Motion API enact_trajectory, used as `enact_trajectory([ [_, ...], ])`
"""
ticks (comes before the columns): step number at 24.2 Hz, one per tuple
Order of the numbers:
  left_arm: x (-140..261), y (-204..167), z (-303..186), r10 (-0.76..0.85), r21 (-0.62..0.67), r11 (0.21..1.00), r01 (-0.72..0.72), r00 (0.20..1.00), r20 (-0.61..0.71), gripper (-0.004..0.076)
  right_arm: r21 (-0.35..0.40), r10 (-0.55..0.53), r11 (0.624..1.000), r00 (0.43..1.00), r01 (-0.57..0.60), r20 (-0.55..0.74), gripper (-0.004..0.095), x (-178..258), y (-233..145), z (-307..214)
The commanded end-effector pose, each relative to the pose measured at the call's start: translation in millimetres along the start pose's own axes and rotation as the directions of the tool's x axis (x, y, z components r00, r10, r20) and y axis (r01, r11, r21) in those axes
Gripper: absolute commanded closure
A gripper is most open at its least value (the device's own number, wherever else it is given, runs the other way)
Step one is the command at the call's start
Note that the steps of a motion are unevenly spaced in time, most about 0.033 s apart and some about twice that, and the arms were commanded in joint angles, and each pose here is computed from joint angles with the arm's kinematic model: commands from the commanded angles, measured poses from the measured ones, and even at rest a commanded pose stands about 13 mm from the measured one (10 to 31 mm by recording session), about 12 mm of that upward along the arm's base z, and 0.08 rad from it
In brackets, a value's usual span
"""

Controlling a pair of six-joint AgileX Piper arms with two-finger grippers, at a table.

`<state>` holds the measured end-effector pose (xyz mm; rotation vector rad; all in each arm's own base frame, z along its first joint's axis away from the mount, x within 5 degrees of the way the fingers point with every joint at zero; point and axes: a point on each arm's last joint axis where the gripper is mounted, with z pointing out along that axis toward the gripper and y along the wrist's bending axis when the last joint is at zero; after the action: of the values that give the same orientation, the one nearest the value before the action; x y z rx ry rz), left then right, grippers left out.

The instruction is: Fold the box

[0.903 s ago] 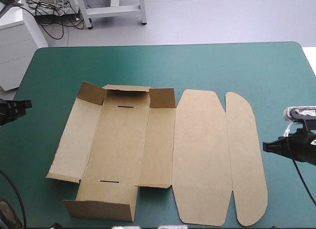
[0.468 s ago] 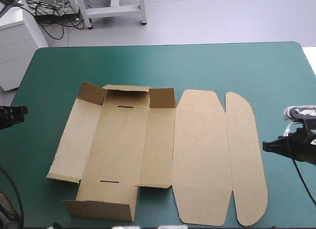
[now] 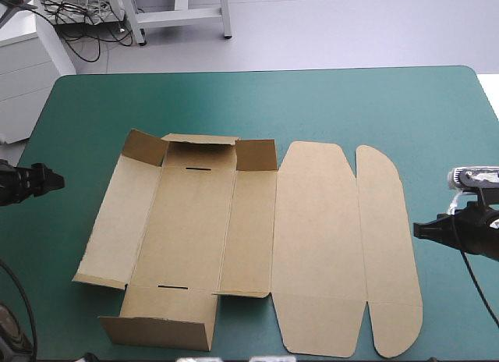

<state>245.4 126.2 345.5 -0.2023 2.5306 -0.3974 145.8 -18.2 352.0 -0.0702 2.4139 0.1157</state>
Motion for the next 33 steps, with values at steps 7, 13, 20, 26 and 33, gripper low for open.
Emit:
enact_trajectory([
  [7, 11.9, -16.2, 21.7, 0.081, 0.048, 0.996, -0.077, 0.993, -0.087, 0.0133, 0.005, -0.005, 1.0, 0.997, 0.005, 0.078, 0.0928, -8.6, 1.1, -8.1],
  [13, 38.5, -8.5, 55.9, 0.088, 0.14, 0.988, -0.064, 0.981, -0.17, 0.0133, 0.001, -0.003, 1.0, 0.997, 0.003, 0.08, 0.0928, -8.7, 1.4, -8.1],
  [20, 68.3, -27.8, 98.0, 0.191, 0.274, 0.955, -0.112, 0.941, -0.278, 0.0133, -0.004, 0.0, 1.0, 0.997, 0.0, 0.082, 0.0928, -8.9, 1.8, -8.1],
  [26, 69.3, -42.4, 103.3, 0.223, 0.316, 0.94, -0.126, 0.93, -0.293, 0.0134, -0.004, 0.0, 1.0, 0.997, 0.0, 0.082, 0.0928, -8.9, 1.8, -8.1],
  [33, 69.2, -43.5, 103.0, 0.22, 0.326, 0.938, -0.12, 0.931, -0.291, 0.0187, -0.004, 0.0, 1.0, 0.997, 0.0, 0.082, 0.0928, -8.9, 1.8, -8.1],
])
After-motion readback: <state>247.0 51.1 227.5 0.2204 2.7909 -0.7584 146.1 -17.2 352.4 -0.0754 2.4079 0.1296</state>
